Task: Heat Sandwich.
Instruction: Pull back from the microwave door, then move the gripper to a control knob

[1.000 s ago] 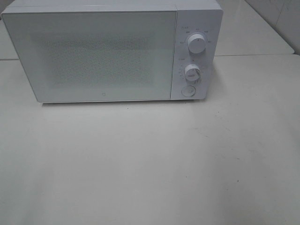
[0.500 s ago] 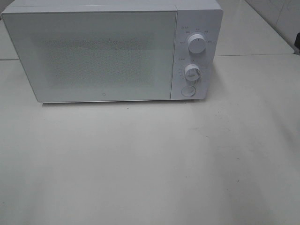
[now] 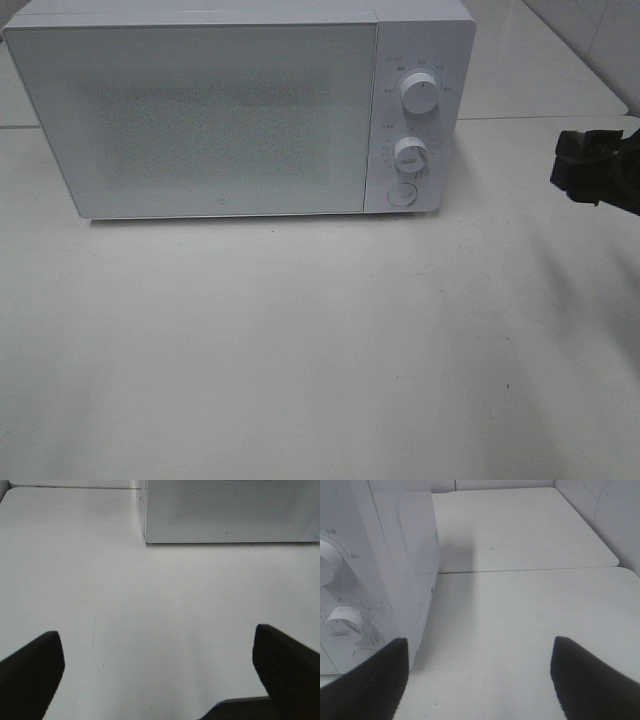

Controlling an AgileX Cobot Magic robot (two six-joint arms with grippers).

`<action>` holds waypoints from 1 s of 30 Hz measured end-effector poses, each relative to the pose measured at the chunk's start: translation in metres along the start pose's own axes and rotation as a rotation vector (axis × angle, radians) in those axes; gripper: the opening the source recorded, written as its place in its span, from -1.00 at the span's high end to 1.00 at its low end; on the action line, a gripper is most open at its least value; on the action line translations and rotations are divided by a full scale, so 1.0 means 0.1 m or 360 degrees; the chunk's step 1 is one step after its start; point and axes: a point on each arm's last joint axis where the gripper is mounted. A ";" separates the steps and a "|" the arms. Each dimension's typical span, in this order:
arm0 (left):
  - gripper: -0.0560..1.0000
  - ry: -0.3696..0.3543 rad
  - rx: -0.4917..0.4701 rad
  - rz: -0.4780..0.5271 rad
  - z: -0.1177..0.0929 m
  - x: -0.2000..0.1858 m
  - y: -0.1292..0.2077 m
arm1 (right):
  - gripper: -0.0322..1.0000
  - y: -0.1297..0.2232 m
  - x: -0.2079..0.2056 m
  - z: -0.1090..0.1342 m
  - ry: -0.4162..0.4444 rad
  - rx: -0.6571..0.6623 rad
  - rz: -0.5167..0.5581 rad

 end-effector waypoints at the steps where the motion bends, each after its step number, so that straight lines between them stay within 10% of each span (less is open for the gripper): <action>1: -0.93 0.0000 0.0000 0.0000 0.00 0.00 0.00 | -0.55 0.02 0.00 0.03 -0.0004 -0.0009 -0.0006; 30: -0.93 0.0000 0.0000 0.0000 0.00 0.00 0.00 | -0.55 0.56 0.33 0.92 -0.0022 -0.0119 -0.0070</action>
Point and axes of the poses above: a point on each arm's last joint axis where the gripper is mounted, x pointing out along that axis toward the gripper, z along the wrist's bending axis when the last joint is at zero, y = z × x, and after that the axes turned 12 degrees about x, right-handed
